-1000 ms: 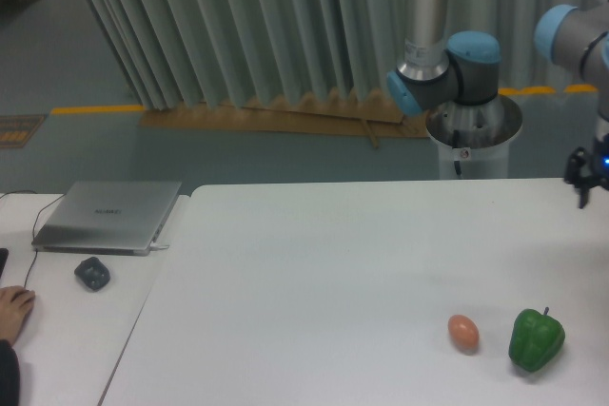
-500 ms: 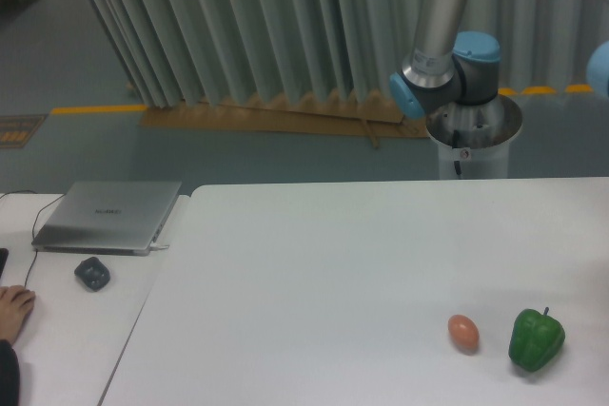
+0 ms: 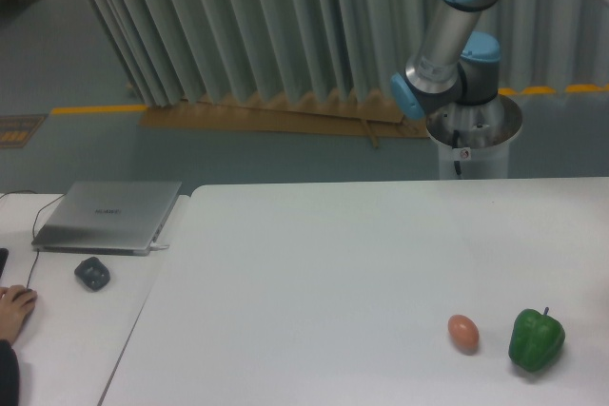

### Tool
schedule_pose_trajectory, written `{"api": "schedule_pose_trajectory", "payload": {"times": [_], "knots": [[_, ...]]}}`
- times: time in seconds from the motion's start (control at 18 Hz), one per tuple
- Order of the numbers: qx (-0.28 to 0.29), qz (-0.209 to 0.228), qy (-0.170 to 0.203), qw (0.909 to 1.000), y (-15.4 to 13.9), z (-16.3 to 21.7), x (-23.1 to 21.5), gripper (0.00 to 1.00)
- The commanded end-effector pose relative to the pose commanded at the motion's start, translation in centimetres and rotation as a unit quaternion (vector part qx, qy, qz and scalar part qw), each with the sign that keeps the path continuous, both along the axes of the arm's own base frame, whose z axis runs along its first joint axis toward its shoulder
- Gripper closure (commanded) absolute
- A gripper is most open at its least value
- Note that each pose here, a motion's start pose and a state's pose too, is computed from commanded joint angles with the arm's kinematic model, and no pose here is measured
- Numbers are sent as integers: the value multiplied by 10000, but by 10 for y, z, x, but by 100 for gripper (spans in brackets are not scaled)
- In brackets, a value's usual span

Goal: Place the red pepper on the table

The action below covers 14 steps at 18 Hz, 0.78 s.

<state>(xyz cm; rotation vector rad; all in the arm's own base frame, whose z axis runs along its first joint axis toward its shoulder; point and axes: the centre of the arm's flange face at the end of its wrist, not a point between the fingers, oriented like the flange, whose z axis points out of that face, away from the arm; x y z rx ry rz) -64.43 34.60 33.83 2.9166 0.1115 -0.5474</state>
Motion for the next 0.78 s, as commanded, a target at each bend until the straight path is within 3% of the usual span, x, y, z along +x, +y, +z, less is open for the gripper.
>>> {"api": "schedule_pose_trajectory", "payload": {"times": [0.28, 0.78], "knots": [[0, 514, -167, 9985, 0, -33, 2, 0], [241, 449, -89, 9987, 10, -18, 1, 0]]}}
